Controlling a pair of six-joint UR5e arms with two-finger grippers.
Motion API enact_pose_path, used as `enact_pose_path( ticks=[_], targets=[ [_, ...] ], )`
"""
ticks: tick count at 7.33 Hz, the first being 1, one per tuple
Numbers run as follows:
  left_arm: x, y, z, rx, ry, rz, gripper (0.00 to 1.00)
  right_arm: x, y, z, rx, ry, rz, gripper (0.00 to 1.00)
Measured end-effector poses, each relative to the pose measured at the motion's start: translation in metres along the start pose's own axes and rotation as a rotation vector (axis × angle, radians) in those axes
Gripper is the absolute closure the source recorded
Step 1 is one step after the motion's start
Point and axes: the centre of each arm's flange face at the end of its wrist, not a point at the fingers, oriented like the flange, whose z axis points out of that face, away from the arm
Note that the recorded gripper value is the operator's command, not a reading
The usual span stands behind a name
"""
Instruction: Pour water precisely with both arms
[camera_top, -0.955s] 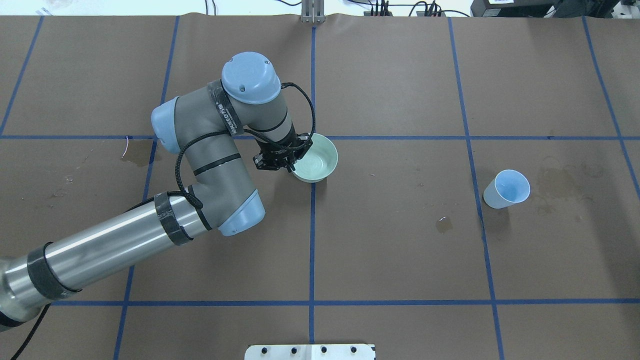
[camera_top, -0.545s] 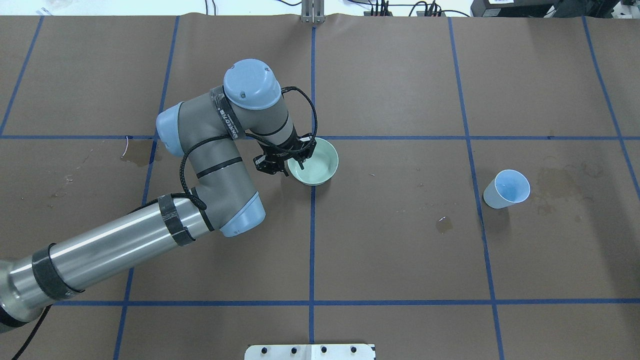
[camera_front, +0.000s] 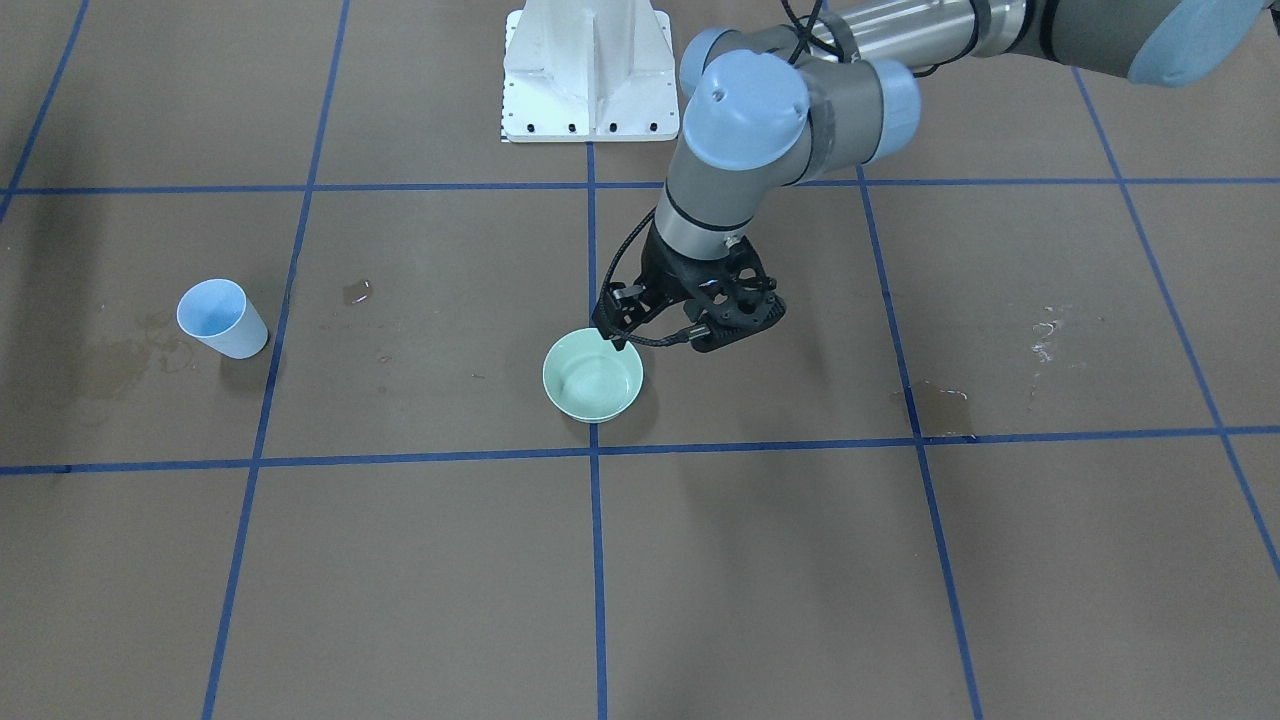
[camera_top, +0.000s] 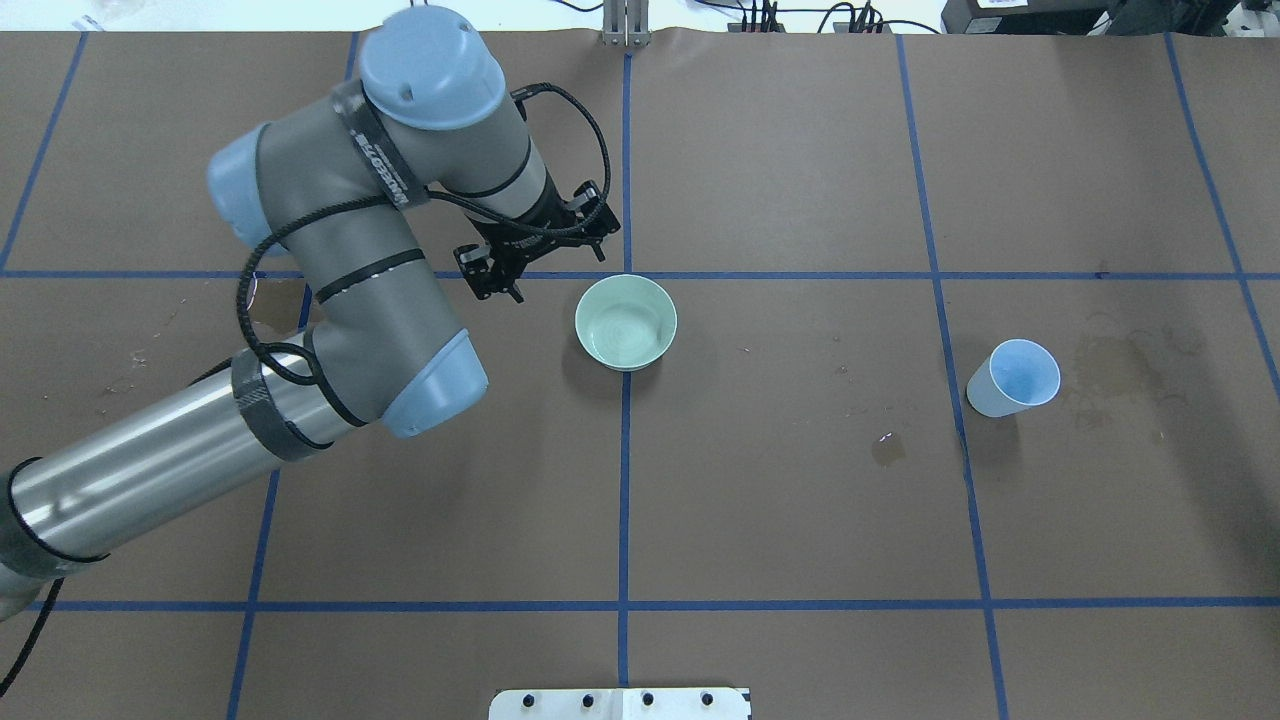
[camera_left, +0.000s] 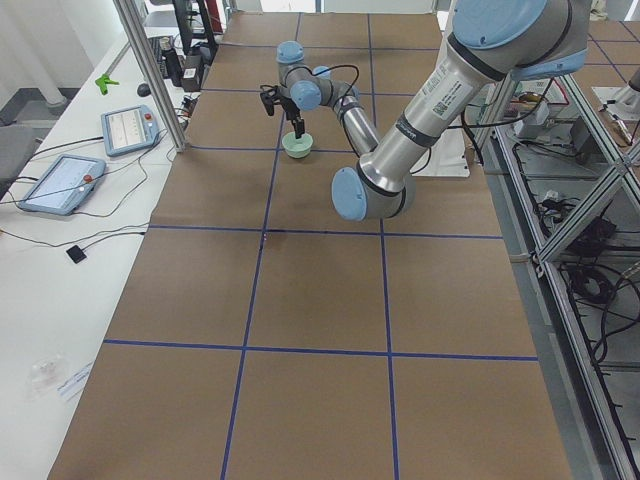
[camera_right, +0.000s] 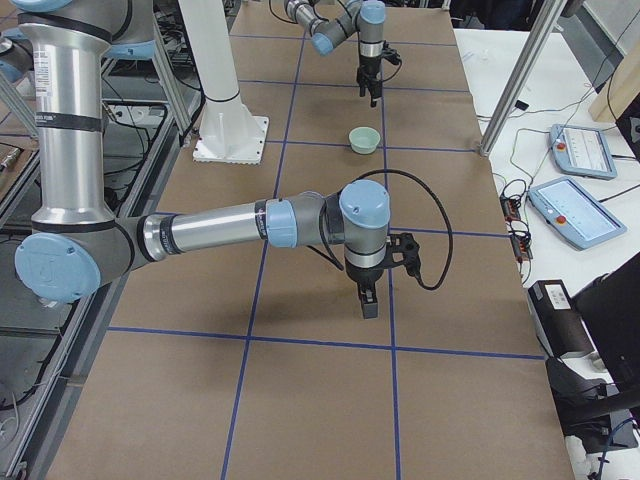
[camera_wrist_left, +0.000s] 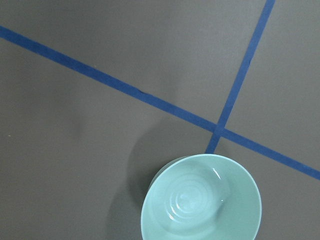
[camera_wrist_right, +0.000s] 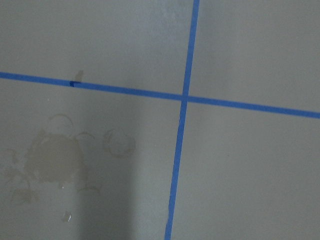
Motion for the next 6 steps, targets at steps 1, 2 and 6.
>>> enact_pose_path(
  ticks=[1, 2, 6],
  targets=[
    [-0.032, -0.008, -0.024, 0.018, -0.004, 0.016, 0.0, -0.005, 0.003, -0.005, 0.011, 0.001, 0.021, 0.0],
    [-0.072, -0.017, -0.042, 0.037, -0.014, 0.045, 0.0, -0.016, 0.005, -0.013, 0.028, -0.002, 0.047, 0.0],
    [-0.201, -0.052, -0.074, 0.092, -0.086, 0.124, 0.0, -0.16, 0.035, -0.045, 0.081, 0.016, 0.135, 0.0]
  ],
)
